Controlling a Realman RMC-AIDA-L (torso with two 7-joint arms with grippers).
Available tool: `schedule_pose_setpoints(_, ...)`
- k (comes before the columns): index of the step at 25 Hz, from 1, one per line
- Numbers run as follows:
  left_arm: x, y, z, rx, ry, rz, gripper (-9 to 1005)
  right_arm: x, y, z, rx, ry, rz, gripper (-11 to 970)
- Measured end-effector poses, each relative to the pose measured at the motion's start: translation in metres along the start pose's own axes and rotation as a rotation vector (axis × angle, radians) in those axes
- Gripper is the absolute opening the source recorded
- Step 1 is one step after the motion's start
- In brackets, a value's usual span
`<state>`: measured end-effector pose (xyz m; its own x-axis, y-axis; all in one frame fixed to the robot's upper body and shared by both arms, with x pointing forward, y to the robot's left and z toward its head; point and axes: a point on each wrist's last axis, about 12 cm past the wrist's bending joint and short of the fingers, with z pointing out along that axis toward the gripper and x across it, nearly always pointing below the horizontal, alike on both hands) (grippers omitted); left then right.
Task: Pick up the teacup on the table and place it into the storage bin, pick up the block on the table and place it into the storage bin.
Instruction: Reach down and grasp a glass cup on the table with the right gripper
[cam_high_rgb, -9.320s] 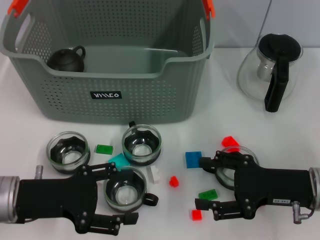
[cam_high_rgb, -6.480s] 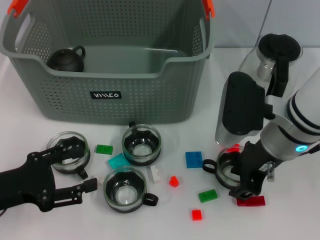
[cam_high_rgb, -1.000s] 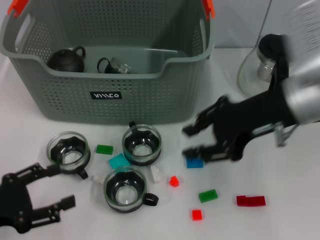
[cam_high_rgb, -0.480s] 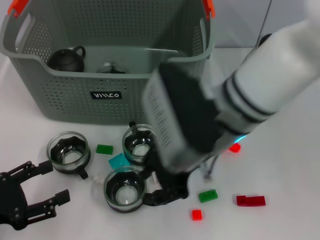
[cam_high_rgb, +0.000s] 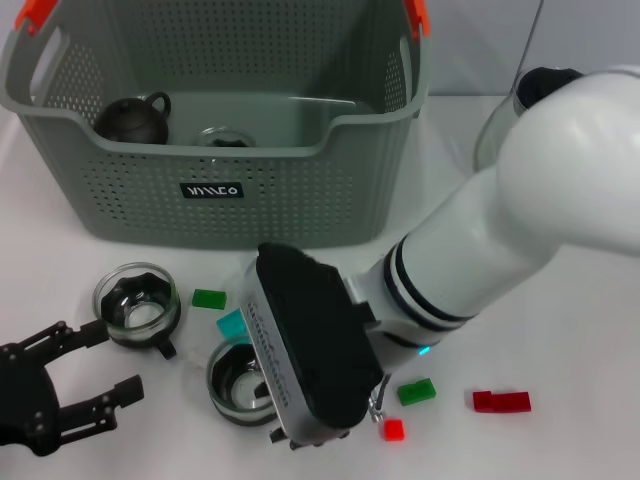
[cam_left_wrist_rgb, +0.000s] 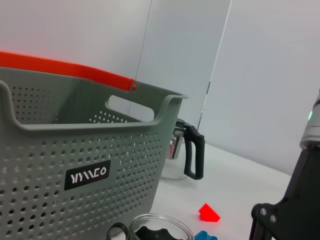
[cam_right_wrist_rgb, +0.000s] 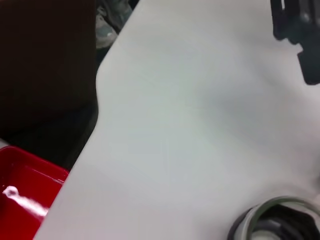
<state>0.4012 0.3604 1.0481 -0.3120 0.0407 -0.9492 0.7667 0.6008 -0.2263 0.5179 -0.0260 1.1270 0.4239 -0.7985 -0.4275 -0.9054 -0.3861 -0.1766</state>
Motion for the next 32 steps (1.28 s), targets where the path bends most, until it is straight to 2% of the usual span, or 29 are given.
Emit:
schedule_pose_setpoints(8,0.001,0.001,0.002,-0.002,0.003,-0.001,849,0.002,-0.001,0.007,0.028,-0.007,0.021,444)
schedule_pose_setpoints(15,0.002,0.001,0.002,-0.010,0.007,-0.005,849,0.005,0.000,0.013,-0.018,0.046,0.047,443)
schedule_pose_setpoints(20,0.002,0.001,0.002,-0.010,0.007,-0.005,849,0.003,0.006,0.009,-0.070,0.066,0.060,443)
schedule_pose_setpoints(32,0.001,0.002,0.004,-0.006,0.004,-0.005,848,0.007,0.002,0.015,-0.012,0.050,0.075,443)
